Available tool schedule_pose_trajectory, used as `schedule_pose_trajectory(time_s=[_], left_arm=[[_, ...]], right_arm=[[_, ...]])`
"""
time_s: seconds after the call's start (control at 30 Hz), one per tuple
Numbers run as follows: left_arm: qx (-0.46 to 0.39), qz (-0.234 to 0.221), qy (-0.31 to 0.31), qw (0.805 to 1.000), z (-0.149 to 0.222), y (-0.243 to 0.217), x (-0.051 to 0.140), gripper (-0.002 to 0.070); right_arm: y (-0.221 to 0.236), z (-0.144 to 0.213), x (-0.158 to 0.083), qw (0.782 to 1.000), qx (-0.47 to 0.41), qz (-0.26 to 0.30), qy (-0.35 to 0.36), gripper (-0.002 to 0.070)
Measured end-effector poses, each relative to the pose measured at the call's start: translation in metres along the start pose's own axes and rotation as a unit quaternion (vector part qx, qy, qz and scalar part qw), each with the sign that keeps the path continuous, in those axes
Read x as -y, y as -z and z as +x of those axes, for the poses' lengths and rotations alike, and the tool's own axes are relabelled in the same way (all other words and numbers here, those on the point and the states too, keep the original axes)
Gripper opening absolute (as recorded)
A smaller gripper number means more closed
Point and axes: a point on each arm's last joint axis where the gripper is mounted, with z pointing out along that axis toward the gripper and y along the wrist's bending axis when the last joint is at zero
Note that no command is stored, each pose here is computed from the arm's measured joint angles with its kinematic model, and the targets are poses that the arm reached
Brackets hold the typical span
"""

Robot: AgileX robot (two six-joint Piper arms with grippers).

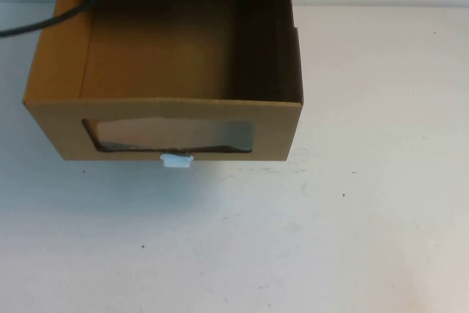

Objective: Close the shoe box
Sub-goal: Press the shoe box with left arm

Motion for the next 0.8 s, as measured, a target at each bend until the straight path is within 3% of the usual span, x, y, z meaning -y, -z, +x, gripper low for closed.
schedule_pose_trajectory(time_s=[0.2, 0.43, 0.8], left_arm=[[-0.043, 0.049, 0.017, 0.998, -0.010, -0.068, -0.036, -0.0005], [-0.088, 0.108, 0.058, 0.989, 0.003, -0.128, -0.062, -0.0005], [-0.123, 0.125, 0.084, 0.981, 0.017, -0.150, -0.072, -0.0005]], right_arm=[[0.000, 0.000, 0.000, 1.000, 0.000, 0.000, 0.000, -0.0013], [0.000, 0.000, 0.000, 1.000, 0.000, 0.000, 0.000, -0.0013], [0.000, 0.000, 0.002, 1.000, -0.002, 0.009, 0.024, -0.0013]])
